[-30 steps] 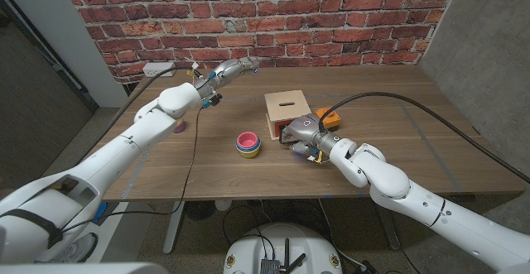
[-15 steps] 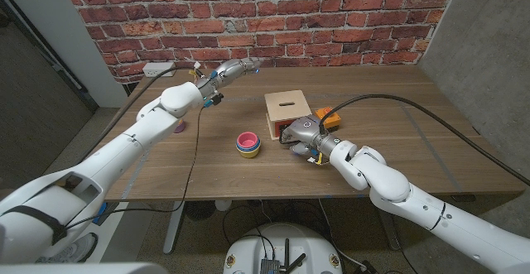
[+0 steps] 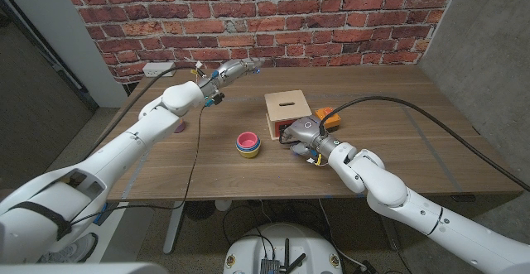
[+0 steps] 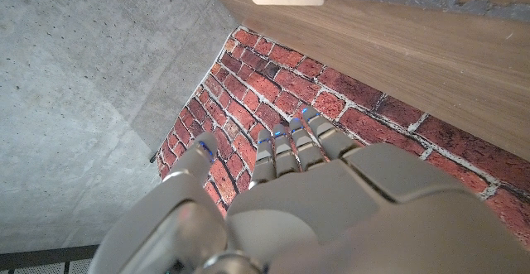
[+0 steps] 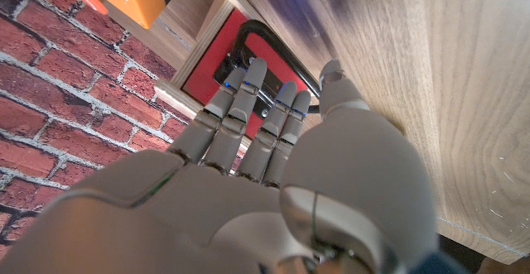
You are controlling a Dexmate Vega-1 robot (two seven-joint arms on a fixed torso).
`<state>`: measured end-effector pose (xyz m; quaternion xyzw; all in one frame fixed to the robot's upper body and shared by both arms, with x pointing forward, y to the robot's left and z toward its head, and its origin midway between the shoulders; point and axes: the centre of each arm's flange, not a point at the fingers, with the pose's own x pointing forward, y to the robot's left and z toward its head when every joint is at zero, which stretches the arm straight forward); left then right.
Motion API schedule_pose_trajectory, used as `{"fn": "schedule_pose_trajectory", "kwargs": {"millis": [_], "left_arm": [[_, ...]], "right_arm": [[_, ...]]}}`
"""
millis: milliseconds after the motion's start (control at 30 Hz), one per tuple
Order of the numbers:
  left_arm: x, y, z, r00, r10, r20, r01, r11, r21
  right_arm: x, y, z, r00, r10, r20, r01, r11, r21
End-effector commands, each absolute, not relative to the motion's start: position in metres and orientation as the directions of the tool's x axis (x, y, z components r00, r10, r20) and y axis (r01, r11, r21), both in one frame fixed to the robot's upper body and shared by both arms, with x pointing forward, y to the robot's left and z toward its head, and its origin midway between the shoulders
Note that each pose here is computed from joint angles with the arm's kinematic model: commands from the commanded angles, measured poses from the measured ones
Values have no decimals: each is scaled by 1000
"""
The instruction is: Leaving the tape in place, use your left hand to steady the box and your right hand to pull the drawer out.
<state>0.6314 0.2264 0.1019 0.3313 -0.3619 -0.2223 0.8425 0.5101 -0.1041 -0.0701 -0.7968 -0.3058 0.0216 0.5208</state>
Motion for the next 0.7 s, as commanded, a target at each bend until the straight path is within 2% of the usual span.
{"fn": "schedule_pose_trajectory", "kwargs": {"millis": [33, 700], "left_arm": [[634, 224, 103, 637, -619, 460, 140, 680, 720], [636, 216, 109, 627, -636, 450, 145, 662, 735]], "right_arm": [[516, -106, -73, 824, 482, 296, 461, -267, -847], [519, -111, -73, 812, 476, 339, 490, -238, -839]]}}
